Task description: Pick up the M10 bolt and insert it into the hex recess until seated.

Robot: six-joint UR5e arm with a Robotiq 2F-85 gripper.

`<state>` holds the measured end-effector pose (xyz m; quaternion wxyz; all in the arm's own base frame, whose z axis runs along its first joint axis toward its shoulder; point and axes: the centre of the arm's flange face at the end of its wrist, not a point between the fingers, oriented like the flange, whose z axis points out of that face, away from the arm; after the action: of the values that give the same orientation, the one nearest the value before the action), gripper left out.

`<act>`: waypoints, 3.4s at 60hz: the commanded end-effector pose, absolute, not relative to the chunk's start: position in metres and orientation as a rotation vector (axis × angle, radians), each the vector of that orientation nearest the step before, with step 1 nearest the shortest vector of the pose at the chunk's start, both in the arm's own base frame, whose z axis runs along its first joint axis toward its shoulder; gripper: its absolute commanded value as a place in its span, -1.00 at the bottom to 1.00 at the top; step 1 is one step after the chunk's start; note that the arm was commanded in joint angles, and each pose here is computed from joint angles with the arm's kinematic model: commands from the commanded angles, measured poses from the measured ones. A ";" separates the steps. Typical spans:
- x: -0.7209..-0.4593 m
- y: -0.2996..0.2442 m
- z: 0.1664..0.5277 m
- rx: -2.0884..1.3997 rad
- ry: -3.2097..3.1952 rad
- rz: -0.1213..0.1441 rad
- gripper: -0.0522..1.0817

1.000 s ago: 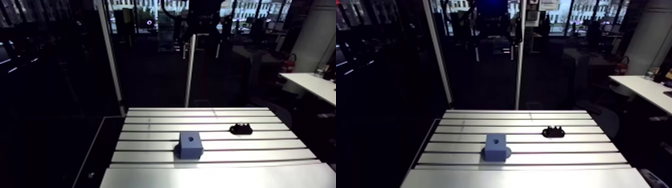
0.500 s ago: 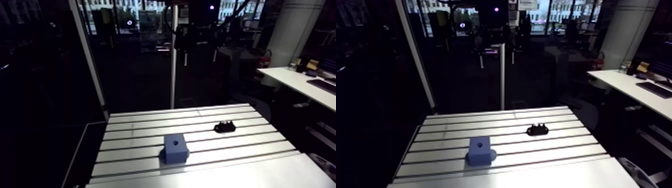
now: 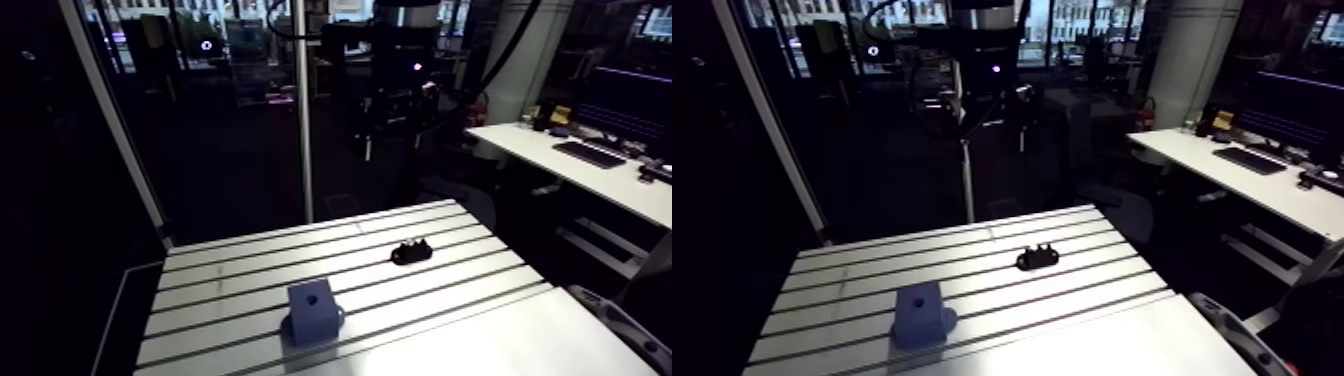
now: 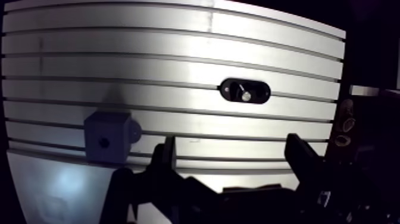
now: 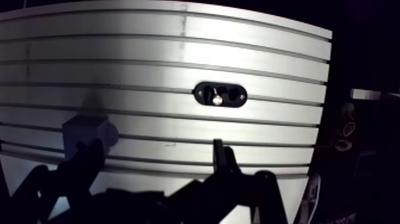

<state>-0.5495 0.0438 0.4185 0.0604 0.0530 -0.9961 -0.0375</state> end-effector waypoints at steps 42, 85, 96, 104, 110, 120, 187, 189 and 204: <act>-0.546 0.103 0.293 0.043 -2.950 -0.096 -0.50; -0.554 0.123 0.252 -0.003 -2.970 -0.071 -0.13; -0.554 0.129 0.244 -0.021 -2.972 -0.030 -0.09; -0.552 0.134 0.239 -0.039 -2.977 -0.013 -0.07; -0.552 0.135 0.235 -0.042 -2.983 -0.009 -0.07; -0.551 0.135 0.232 -0.041 -2.988 -0.008 -0.07; -0.548 0.133 0.213 -0.055 -2.981 0.006 -0.06; -0.548 0.133 0.210 -0.055 -2.987 0.010 -0.06; -0.548 0.133 0.209 -0.067 -2.988 0.012 -0.06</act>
<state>-0.5481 0.1331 0.2102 0.0772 -0.0194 -0.9968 0.0034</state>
